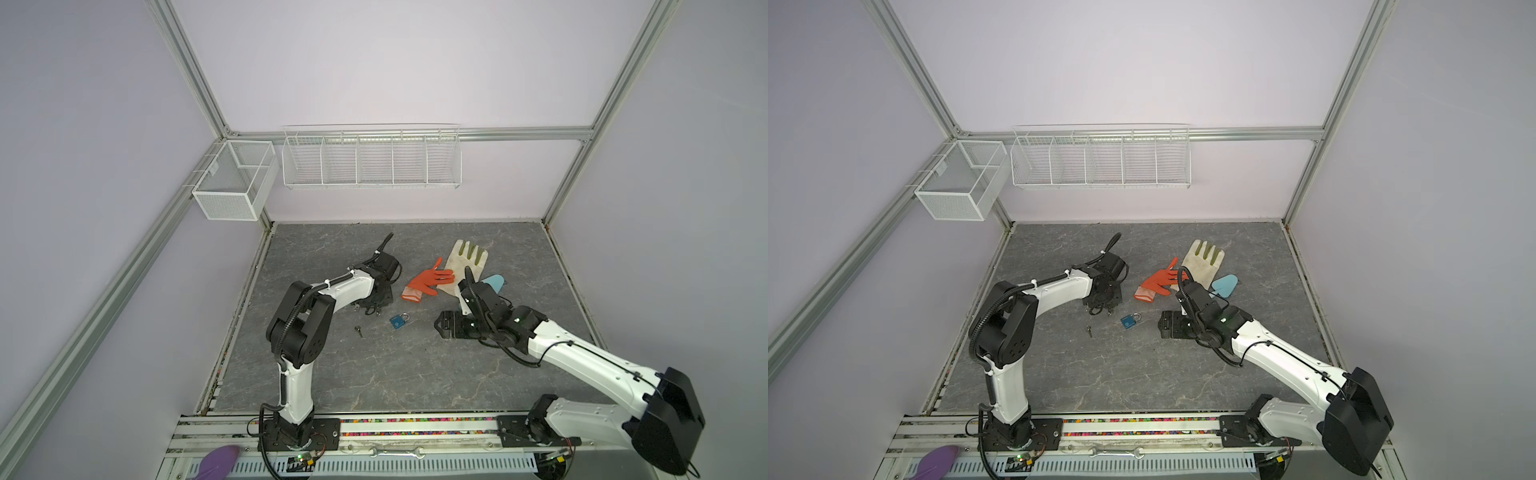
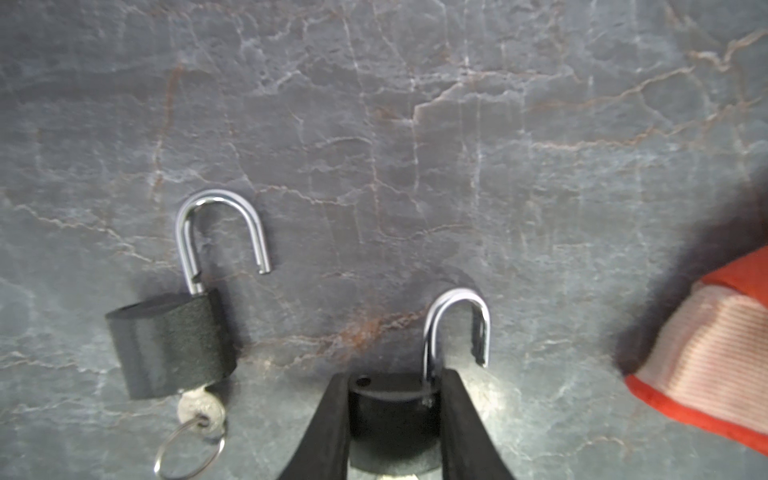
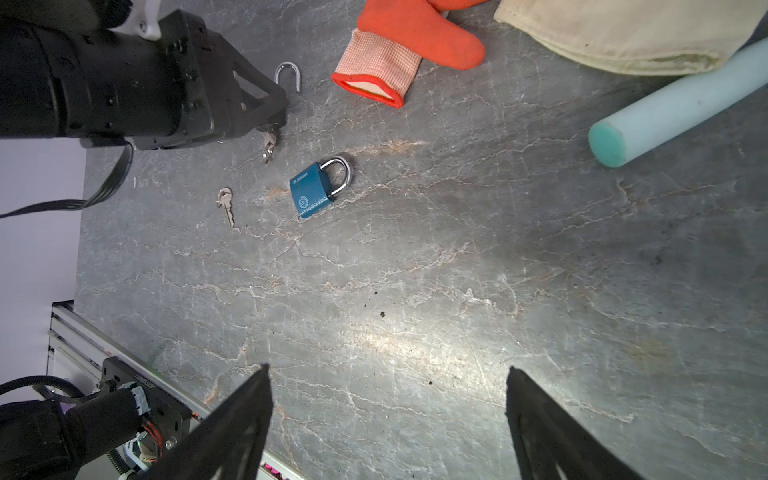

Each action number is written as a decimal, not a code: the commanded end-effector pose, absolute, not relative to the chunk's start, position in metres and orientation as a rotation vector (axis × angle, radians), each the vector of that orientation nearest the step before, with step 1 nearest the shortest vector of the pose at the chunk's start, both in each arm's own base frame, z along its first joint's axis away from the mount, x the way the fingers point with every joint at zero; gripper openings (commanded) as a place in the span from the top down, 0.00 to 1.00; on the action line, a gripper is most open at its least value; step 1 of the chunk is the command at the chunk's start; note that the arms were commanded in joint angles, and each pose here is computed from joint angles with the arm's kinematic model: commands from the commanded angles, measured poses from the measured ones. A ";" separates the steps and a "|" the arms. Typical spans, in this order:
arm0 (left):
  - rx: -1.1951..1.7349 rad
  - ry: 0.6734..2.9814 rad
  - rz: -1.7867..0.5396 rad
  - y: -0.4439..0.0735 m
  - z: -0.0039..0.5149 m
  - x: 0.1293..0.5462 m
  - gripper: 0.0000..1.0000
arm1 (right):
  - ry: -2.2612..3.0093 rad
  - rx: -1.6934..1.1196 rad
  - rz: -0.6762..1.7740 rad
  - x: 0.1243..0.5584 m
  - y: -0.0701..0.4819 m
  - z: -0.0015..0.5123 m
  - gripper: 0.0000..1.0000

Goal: Unlock with the key
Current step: 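Lower the opened padlock with the left gripper onto the table beside the other black padlock, then open the left gripper and withdraw it while the right gripper reaches toward the loose key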

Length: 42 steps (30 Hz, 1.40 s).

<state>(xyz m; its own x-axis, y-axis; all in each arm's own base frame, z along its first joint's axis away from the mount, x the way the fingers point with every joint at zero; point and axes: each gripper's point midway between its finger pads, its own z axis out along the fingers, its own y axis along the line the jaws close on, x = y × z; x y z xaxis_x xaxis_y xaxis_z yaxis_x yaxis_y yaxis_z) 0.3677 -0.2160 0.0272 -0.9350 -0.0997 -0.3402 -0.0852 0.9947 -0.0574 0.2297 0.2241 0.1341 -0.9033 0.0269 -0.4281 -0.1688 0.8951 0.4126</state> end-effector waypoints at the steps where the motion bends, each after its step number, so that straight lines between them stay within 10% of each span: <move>1: -0.162 2.795 -0.030 -0.213 0.028 0.371 1.00 | 2.619 -0.085 0.639 0.233 0.226 0.139 0.11; 21: -0.171 2.821 -0.068 -0.220 0.028 0.370 0.59 | 2.615 -0.101 0.604 0.232 0.220 0.146 0.11; 42: -0.215 2.612 -0.096 -0.177 0.130 0.343 0.48 | 2.633 -0.232 0.643 0.233 0.264 0.160 0.08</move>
